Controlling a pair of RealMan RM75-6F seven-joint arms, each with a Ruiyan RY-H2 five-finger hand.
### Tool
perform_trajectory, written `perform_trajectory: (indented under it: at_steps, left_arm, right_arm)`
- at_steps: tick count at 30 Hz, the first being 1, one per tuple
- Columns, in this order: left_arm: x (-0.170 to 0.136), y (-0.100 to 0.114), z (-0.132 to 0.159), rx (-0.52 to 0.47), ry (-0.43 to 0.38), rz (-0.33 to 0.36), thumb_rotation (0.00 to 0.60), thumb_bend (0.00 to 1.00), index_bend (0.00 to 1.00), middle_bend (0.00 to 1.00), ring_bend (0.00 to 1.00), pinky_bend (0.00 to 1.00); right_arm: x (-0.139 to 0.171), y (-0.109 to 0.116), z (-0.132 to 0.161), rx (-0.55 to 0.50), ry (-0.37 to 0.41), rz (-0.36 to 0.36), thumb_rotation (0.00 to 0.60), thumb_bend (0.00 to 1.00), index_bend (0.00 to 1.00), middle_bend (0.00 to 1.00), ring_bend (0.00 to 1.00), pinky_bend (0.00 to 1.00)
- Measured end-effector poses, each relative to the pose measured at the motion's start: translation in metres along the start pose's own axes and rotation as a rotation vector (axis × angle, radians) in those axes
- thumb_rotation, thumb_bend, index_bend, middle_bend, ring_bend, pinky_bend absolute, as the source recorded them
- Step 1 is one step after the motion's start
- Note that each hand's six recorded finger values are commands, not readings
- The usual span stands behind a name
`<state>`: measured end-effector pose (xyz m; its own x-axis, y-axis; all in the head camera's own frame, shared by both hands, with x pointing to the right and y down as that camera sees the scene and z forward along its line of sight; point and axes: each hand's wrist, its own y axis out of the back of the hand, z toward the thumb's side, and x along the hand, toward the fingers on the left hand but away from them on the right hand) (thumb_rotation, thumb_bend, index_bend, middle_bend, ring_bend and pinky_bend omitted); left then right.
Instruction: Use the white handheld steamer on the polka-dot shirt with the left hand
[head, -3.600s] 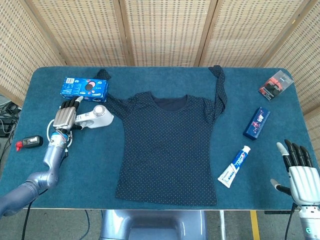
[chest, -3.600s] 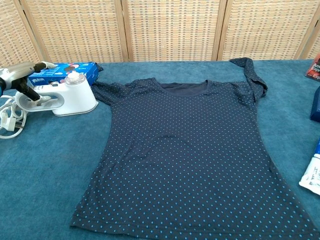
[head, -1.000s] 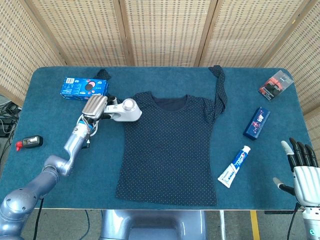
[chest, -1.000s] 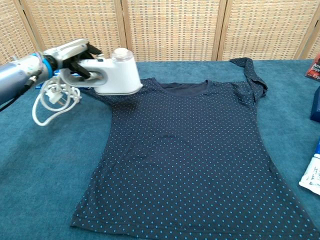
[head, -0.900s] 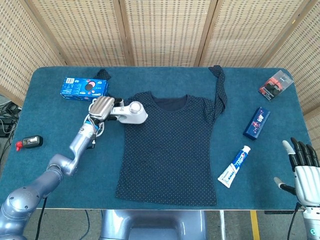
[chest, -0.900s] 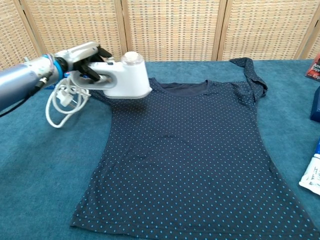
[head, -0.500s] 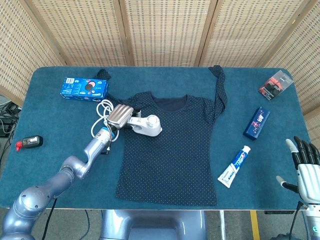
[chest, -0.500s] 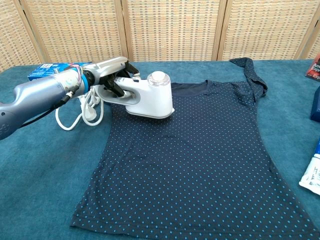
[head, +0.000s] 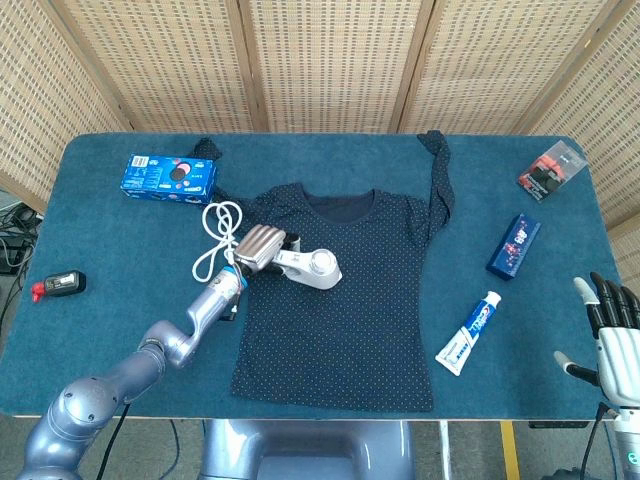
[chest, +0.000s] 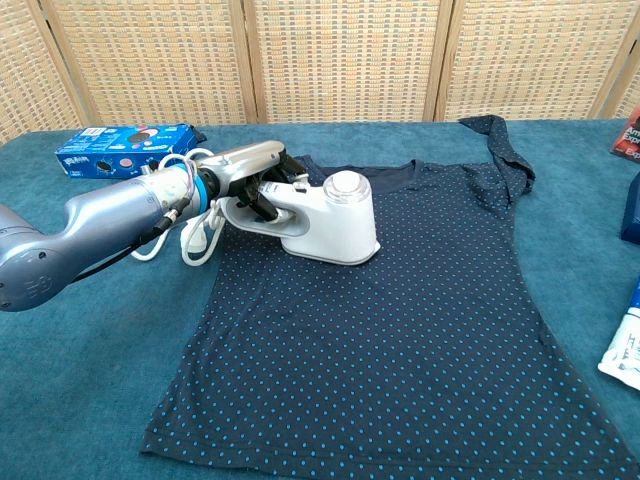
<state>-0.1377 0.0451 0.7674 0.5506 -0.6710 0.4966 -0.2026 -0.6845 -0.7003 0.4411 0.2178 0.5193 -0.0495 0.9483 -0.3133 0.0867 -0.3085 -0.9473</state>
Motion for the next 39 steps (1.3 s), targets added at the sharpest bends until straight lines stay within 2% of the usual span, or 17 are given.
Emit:
perform_trajectory:
  at_steps: [7,18,31,39]
  left_arm:
    - [0.001,-0.009,0.013,0.002,-0.034,-0.035,0.600,0.67,0.93,0.76,0.72,0.81]
    - [-0.005,-0.027,0.050,0.017,-0.121,-0.144,0.600,0.67,0.93,0.76,0.72,0.81]
    - [-0.021,-0.047,0.105,0.119,-0.275,-0.228,0.600,0.67,0.93,0.76,0.72,0.81]
    - [-0.027,-0.057,0.119,0.196,-0.326,-0.237,0.600,0.67,0.93,0.76,0.72,0.81]
  right_arm:
    - [0.000,0.002,-0.001,-0.007,0.001,-0.005,0.600,0.00,0.00,0.00,0.00,0.00]
    - [0.001,0.003,0.000,-0.012,0.006,-0.003,0.600,0.00,0.00,0.00,0.00,0.00]
    - [0.002,0.004,0.000,-0.015,0.008,-0.004,0.600,0.00,0.00,0.00,0.00,0.00]
    - [0.003,0.005,0.000,-0.017,0.011,-0.008,0.600,0.00,0.00,0.00,0.00,0.00]
